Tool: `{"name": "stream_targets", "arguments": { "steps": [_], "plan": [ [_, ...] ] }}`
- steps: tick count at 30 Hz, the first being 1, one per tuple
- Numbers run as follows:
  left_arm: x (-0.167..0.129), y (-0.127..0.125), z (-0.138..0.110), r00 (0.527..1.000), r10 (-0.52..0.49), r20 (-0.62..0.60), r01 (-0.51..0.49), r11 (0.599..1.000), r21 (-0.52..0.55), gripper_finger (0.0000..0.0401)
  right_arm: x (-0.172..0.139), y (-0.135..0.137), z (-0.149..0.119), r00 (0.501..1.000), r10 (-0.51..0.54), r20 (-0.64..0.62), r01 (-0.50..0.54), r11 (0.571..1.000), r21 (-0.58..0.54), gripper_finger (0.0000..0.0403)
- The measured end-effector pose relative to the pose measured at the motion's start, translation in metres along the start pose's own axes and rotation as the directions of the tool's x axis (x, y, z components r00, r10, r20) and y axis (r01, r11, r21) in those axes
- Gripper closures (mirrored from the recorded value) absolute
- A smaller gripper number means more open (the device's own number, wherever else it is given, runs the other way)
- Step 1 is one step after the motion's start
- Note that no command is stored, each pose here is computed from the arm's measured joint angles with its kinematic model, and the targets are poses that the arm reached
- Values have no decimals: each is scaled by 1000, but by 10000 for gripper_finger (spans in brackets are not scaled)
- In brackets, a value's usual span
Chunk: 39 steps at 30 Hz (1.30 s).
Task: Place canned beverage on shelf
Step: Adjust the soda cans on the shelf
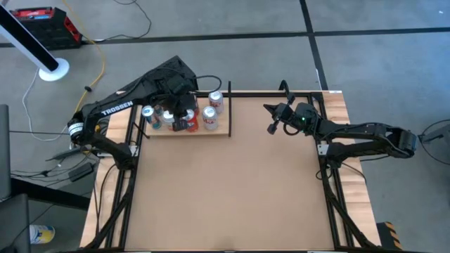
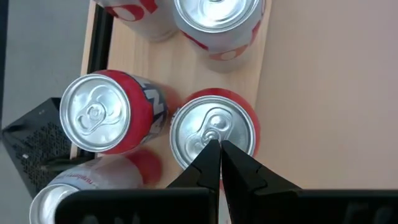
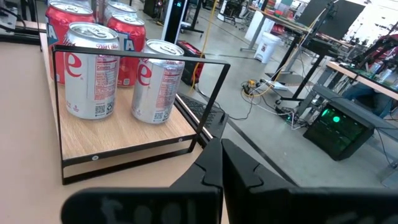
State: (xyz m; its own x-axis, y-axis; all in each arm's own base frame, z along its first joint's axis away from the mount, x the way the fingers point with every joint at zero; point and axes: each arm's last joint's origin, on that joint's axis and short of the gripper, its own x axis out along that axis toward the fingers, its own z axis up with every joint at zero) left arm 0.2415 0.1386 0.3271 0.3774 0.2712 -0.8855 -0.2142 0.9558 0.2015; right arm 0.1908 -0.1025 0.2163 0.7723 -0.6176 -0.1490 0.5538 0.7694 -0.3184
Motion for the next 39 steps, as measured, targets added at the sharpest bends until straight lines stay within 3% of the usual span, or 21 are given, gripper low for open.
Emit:
{"name": "stream_targets", "arguments": {
  "steps": [18, 39],
  "plan": [
    [12, -4, -7, 998, -48, -27, 48, 999, 8, 401, 0, 0, 0, 1000, 0, 0, 0, 1000, 0, 382],
    [12, -2, -3, 1000, -13, 9, 13, 1000, 8, 401, 0, 0, 0, 1000, 0, 0, 0, 1000, 0, 382]
  ]
}}
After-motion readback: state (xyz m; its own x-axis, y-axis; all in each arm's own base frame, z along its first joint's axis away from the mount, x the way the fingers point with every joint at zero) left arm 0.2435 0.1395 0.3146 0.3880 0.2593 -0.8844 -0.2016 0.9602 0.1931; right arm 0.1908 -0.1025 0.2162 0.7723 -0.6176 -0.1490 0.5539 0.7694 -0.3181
